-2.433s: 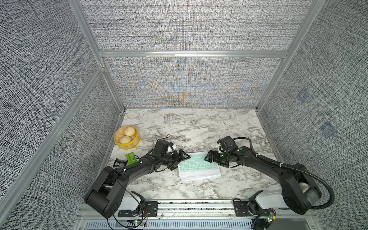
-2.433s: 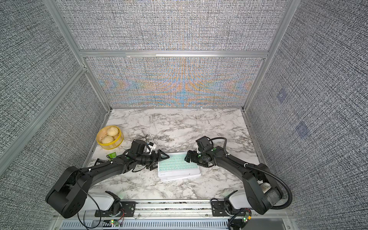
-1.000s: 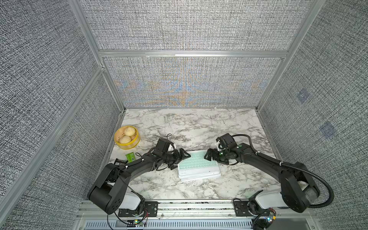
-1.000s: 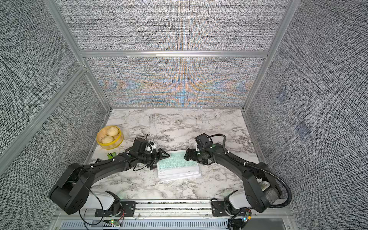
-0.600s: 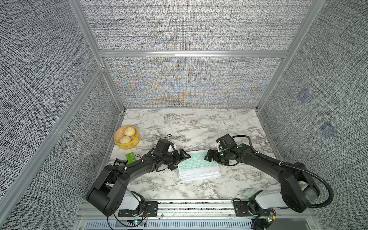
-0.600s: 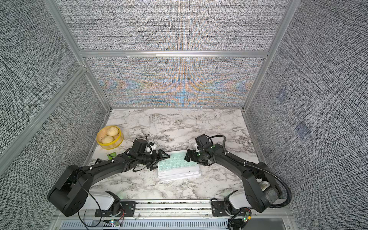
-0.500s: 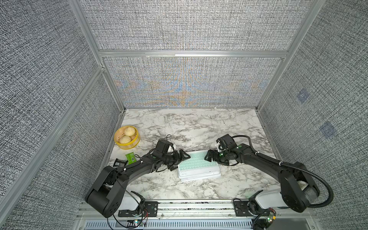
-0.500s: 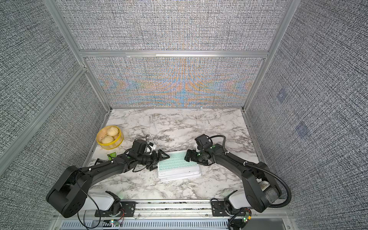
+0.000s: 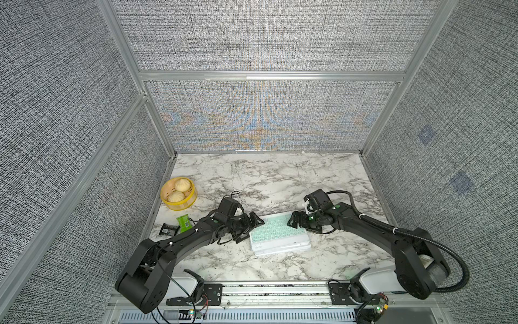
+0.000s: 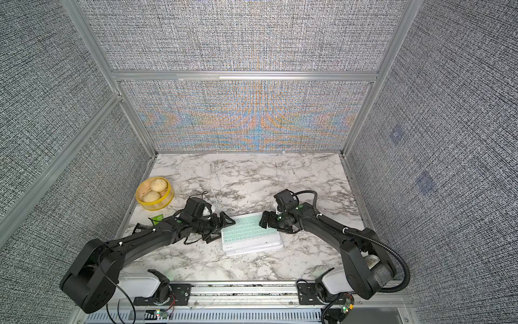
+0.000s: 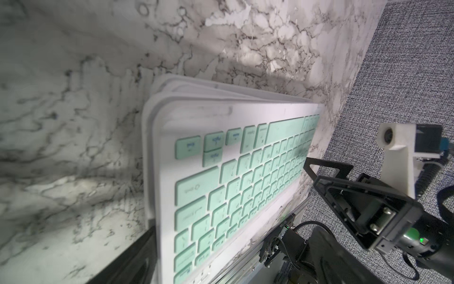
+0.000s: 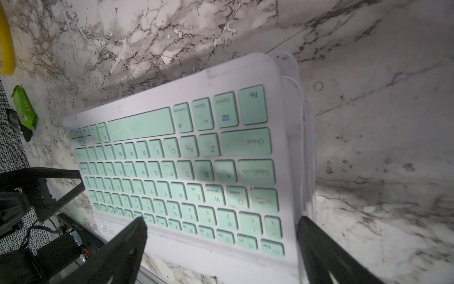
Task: Stack the numeric keypads
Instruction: Place the numeric keypad at the numeric keypad.
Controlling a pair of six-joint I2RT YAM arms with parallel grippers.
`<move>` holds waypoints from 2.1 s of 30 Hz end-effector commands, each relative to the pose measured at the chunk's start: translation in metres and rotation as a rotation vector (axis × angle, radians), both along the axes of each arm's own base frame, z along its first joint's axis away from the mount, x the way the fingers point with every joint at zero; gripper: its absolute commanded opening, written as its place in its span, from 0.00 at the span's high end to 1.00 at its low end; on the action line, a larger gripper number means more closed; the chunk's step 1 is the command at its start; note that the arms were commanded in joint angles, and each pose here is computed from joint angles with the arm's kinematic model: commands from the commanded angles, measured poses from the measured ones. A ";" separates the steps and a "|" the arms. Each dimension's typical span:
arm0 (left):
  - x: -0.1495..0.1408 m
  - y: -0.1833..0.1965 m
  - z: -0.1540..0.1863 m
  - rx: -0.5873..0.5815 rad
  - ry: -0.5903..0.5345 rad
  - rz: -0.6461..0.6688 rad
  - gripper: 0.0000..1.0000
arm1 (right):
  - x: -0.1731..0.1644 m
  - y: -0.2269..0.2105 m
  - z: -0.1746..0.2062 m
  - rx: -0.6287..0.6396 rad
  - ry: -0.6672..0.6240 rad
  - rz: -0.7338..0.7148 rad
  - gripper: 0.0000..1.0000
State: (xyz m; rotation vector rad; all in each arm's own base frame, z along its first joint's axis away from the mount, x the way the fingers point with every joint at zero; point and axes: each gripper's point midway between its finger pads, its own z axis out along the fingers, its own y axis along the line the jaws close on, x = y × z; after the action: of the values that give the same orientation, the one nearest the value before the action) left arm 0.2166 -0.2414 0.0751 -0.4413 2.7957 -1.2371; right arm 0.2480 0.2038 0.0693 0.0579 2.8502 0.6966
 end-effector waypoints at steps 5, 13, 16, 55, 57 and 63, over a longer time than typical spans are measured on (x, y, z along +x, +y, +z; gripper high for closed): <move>-0.009 0.025 -0.014 0.162 0.070 0.038 0.03 | -0.004 -0.005 -0.004 -0.023 0.017 -0.011 0.04; -0.008 0.026 -0.013 0.219 0.097 0.001 0.01 | -0.002 -0.014 -0.009 -0.069 0.028 -0.059 0.03; -0.004 0.020 -0.012 0.209 0.096 -0.014 0.01 | -0.002 -0.015 -0.012 -0.078 0.032 -0.071 0.02; 0.000 -0.017 -0.025 0.361 0.075 -0.005 0.01 | -0.012 -0.002 -0.027 -0.064 0.067 -0.026 0.01; 0.000 -0.021 -0.024 0.367 0.070 -0.018 0.01 | -0.014 -0.003 -0.027 -0.071 0.069 -0.025 0.01; -0.002 -0.029 -0.022 0.390 0.070 -0.044 0.01 | -0.018 -0.005 -0.025 -0.084 0.067 -0.023 0.01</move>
State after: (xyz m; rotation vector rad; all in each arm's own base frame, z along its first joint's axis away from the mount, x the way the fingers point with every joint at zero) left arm 0.2141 -0.2692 0.0513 -0.4192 3.0191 -0.6756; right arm 0.2350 0.1978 0.0429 0.0995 2.9227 0.5709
